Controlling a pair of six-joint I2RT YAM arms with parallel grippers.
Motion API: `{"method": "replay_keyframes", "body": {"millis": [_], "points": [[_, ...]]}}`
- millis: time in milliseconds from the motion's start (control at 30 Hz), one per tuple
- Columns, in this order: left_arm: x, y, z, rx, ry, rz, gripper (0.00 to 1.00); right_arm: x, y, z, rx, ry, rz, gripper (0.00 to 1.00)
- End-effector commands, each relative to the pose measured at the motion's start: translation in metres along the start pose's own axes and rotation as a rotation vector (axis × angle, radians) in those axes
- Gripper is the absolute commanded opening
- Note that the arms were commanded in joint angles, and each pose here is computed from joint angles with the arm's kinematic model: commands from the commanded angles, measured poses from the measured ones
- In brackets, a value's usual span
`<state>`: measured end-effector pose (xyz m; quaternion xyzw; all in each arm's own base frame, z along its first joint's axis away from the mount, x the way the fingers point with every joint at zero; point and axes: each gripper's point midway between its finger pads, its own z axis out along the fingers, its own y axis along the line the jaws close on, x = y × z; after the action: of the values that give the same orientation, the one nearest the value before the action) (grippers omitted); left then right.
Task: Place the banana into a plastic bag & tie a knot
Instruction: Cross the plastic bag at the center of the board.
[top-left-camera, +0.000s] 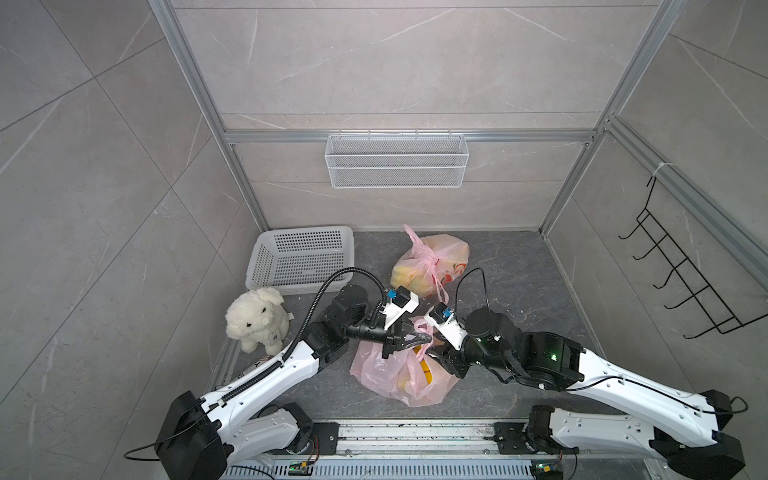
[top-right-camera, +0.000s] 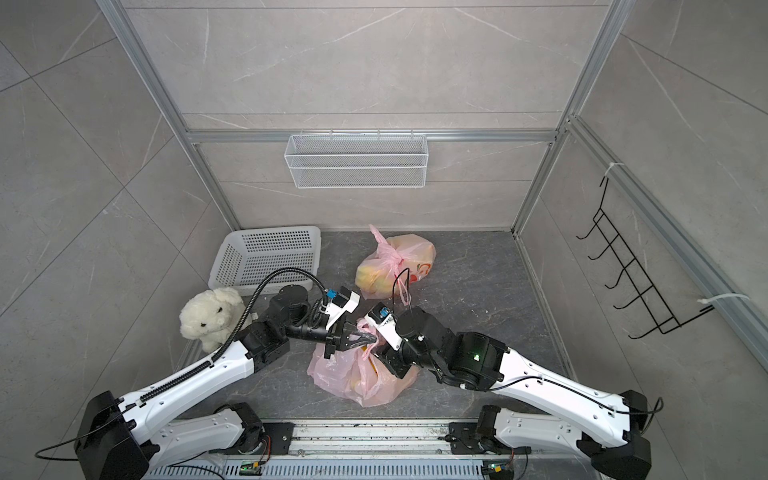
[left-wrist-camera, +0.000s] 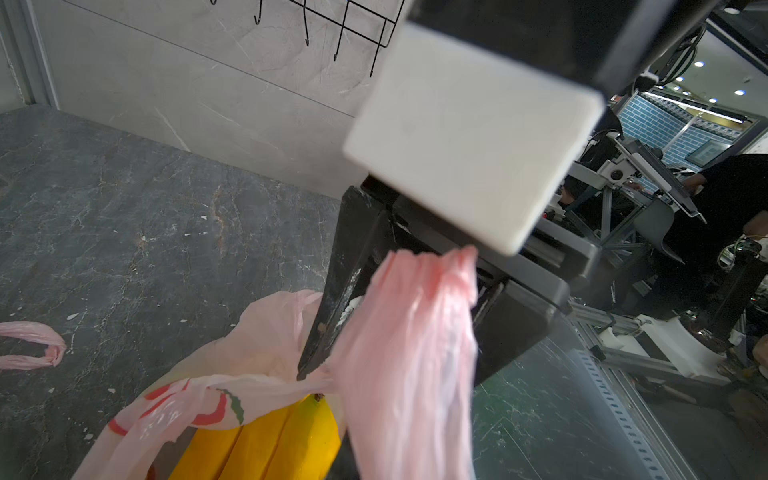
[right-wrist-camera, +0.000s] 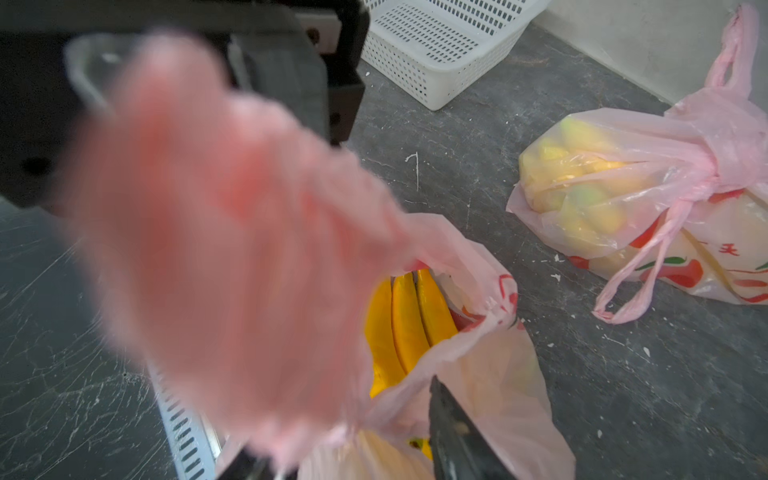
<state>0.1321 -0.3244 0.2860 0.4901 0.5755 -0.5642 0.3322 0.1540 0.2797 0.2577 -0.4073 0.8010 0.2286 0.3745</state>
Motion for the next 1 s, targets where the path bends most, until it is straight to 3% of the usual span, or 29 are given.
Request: {"method": "replay_keyframes", "body": {"millis": [0,333,467,800,967], "points": [[-0.012,-0.015,0.002,0.077,-0.023,0.066,0.0,-0.025,0.006,-0.007,-0.023,-0.082,0.007,0.51],[-0.012,-0.018,0.005,0.085,-0.023,0.077,0.0,-0.025,0.012,0.004,-0.054,-0.069,0.019,0.5],[-0.012,-0.018,0.005,0.078,-0.026,0.087,0.0,-0.025,0.015,0.005,-0.068,-0.077,0.029,0.45],[-0.01,-0.013,0.001,0.026,-0.029,0.109,0.0,-0.017,0.025,-0.004,-0.137,-0.071,0.035,0.49],[-0.01,-0.014,0.001,0.023,-0.031,0.116,0.0,-0.013,0.025,-0.005,-0.14,-0.06,0.039,0.43]]}}
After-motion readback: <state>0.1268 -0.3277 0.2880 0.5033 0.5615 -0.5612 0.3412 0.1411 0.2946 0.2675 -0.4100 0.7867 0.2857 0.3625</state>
